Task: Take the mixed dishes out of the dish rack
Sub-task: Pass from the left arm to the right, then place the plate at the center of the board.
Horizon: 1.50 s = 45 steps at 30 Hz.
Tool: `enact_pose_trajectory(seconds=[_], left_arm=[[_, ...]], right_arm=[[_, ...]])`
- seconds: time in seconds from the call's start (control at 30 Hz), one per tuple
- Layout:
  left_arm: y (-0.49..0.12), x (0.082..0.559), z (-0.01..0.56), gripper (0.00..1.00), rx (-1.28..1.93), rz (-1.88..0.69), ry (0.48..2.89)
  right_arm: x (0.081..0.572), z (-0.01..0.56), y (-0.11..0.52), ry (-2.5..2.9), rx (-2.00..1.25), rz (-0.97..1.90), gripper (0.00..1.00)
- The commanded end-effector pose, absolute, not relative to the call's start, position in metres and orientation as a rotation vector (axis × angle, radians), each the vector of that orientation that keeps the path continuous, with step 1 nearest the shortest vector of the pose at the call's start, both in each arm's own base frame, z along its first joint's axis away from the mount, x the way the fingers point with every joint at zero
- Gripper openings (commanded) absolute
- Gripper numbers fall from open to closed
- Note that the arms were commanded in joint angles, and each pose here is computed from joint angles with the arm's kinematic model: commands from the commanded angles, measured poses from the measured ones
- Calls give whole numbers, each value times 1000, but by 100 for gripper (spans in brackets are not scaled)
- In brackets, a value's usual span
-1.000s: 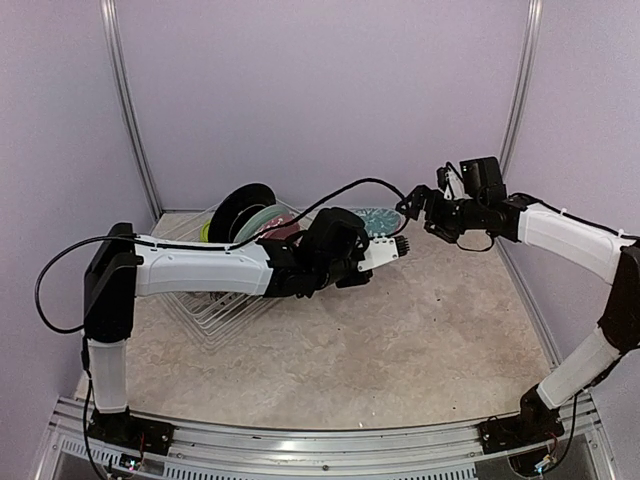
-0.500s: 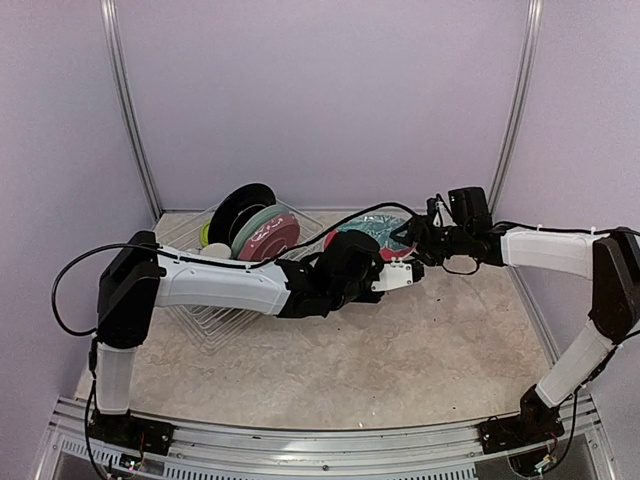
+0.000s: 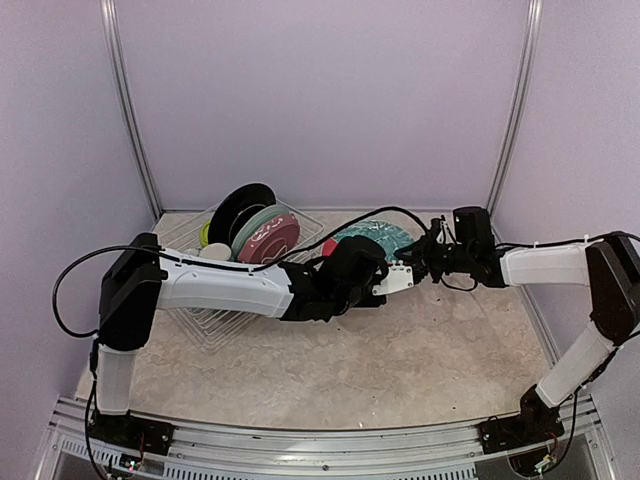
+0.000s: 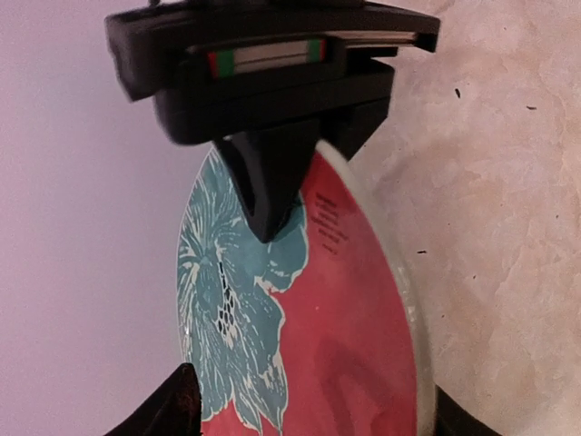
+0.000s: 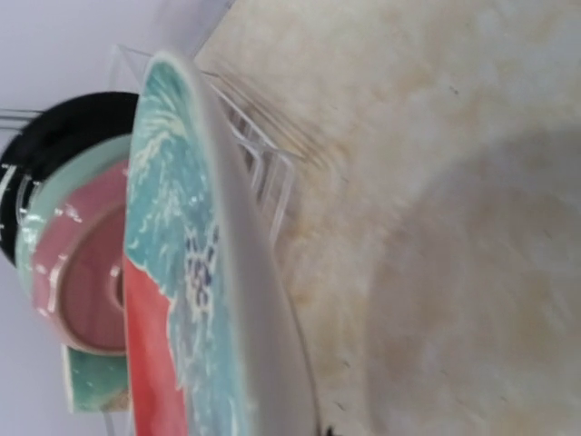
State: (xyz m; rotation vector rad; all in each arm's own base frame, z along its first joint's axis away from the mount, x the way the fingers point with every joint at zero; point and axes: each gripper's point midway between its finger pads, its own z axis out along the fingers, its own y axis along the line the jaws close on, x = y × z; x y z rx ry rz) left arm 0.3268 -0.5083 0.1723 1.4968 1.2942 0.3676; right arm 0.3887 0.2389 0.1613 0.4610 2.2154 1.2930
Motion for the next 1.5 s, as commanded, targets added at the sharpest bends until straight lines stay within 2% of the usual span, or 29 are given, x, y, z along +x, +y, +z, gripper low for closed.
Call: enact_pose_trajectory(seconds=[0.0, 0.07, 0.23, 0.5, 0.73, 0.97, 1.1, 1.47], left_arm=[[-497, 325, 219, 77, 1350, 217, 1444], [-493, 314, 220, 89, 1361, 130, 1498], [-481, 290, 236, 99, 1368, -34, 1597], [-440, 270, 315, 99, 1212, -325, 1748], [-365, 291, 374, 99, 881, -721, 1876], [-269, 325, 388, 99, 565, -846, 1985], [-222, 344, 388, 99, 386, -959, 2023], [-181, 349, 370, 99, 265, -900, 2035]], right_arm=[[400, 205, 235, 2046, 323, 1363, 0], [400, 205, 232, 2045, 300, 1368, 0], [396, 206, 220, 2014, 248, 1372, 0], [395, 187, 184, 2055, 234, 1186, 0], [399, 167, 145, 2109, 290, 1078, 0], [400, 160, 110, 2103, 393, 981, 0], [405, 165, 111, 2078, 349, 987, 0], [420, 154, 99, 2112, 380, 965, 0]])
